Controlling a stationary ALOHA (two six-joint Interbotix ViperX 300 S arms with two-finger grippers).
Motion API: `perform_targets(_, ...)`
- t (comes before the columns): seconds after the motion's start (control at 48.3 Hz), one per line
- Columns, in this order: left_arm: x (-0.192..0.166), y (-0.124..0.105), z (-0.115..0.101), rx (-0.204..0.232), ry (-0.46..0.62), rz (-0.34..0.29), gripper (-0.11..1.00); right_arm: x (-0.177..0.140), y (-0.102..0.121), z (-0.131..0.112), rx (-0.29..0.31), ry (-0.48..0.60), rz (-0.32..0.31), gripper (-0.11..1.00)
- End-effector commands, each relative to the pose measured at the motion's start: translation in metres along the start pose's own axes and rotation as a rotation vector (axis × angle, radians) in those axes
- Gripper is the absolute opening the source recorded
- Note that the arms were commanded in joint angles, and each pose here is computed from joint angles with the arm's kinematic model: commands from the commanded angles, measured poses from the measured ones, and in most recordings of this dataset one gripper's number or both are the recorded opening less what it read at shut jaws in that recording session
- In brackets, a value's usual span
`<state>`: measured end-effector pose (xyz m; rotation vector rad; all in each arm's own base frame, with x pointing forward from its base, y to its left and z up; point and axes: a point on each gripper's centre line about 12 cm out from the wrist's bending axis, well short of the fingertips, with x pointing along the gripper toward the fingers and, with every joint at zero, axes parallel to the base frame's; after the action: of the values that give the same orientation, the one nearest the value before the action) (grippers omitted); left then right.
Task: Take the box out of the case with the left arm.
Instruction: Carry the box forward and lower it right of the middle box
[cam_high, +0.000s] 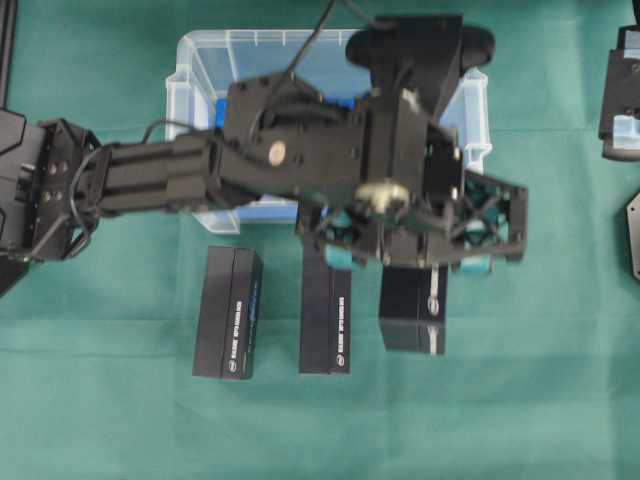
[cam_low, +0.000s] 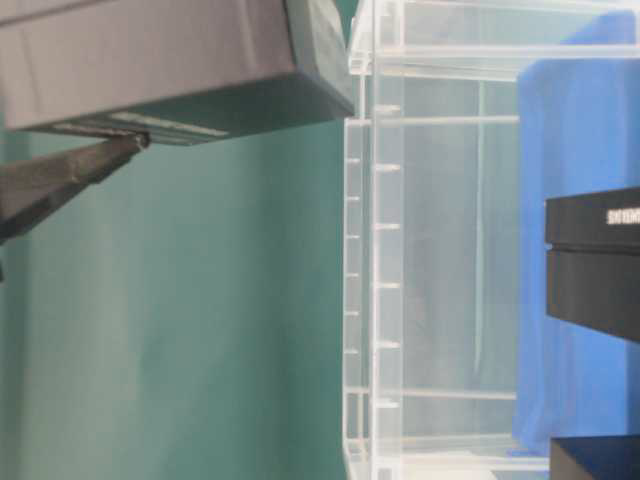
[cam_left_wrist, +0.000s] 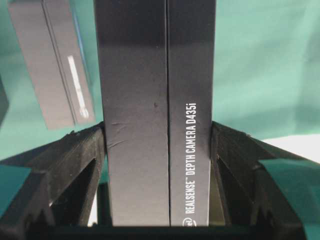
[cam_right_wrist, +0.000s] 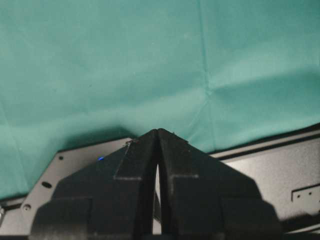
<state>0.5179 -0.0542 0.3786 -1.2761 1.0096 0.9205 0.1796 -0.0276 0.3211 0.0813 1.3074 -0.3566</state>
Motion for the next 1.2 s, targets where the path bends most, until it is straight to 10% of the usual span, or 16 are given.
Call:
perform_targets(0.0, -0.022, 0.001, -0.009, 0.001, 0.001, -0.065, 0.61, -0.002, 0.0, 0.002, 0.003, -0.01, 0.001, 0.02)
perform_targets(1.18, 0.05, 0.0, -0.029, -0.013, -0.04, 0.022, 0.61, -0.003, -0.001, 0.001, 0.01, -0.009, 0.0, 0.02)
